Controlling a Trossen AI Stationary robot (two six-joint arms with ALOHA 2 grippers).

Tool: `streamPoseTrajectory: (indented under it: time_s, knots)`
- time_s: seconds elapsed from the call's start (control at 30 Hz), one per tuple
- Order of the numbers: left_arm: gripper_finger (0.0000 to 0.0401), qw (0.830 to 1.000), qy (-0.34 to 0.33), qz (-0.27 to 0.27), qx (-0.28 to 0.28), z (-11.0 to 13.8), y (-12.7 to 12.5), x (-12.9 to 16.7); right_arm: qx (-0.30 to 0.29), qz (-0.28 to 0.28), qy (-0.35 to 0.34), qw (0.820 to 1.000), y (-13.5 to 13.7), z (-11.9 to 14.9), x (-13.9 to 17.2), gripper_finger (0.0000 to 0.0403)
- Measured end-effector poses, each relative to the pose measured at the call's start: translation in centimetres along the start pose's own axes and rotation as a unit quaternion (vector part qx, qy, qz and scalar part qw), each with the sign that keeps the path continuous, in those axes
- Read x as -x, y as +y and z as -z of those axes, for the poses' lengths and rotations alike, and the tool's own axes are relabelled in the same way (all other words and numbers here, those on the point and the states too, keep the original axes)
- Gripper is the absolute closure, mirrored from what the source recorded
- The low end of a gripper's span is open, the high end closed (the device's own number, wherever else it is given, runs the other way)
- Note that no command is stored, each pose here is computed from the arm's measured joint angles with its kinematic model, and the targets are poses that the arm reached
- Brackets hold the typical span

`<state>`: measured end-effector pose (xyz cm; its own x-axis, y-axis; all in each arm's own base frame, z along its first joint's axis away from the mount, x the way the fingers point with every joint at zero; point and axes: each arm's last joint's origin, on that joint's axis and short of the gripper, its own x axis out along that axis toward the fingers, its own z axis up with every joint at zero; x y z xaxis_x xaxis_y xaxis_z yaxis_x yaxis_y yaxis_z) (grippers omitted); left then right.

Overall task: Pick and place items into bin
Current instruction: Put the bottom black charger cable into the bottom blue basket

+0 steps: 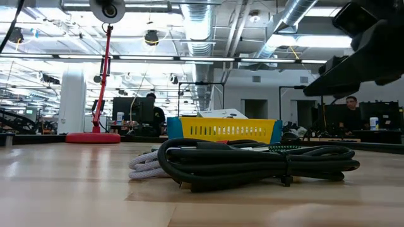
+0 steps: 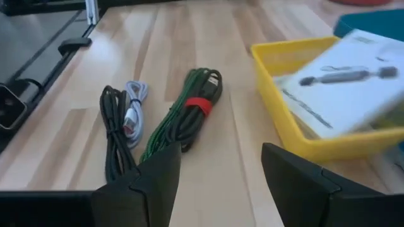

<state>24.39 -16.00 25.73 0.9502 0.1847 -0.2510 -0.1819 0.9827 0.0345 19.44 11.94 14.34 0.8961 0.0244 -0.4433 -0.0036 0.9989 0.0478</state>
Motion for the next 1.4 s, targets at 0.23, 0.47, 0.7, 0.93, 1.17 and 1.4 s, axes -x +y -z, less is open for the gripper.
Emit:
streamPoseTrajectory:
  time_s: [0.23,0.47,0.7,0.93,1.17,1.4]
  knots:
    - [0.0223,0.997,-0.036,0.043,0.050,3.9,0.6,0.9,0.001,-0.077,0.017,0.997,1.5,0.5,-2.4,0.0188]
    - [0.0223,0.997,-0.028,0.015,0.073,5.7,1.3,0.9,0.005,-0.130,0.073,0.989,3.0,1.0,-4.1,0.0188]
    - [0.0223,0.998,-0.025,0.014,0.059,5.8,1.4,0.9,0.008,-0.135,0.119,0.984,2.7,1.5,-5.0,0.0188]
    - [0.0223,0.998,-0.020,0.017,0.058,5.9,1.3,0.9,0.008,-0.133,0.118,0.984,2.7,1.2,-5.2,0.0188]
    - [0.0223,0.996,-0.007,0.066,0.060,5.9,1.1,1.0,-0.031,-0.093,0.143,0.985,2.4,1.7,-5.1,0.0188]
    - [0.0223,0.991,0.006,0.121,0.060,6.0,0.7,1.0,-0.046,-0.079,0.135,0.987,2.7,1.8,-4.9,0.0188]
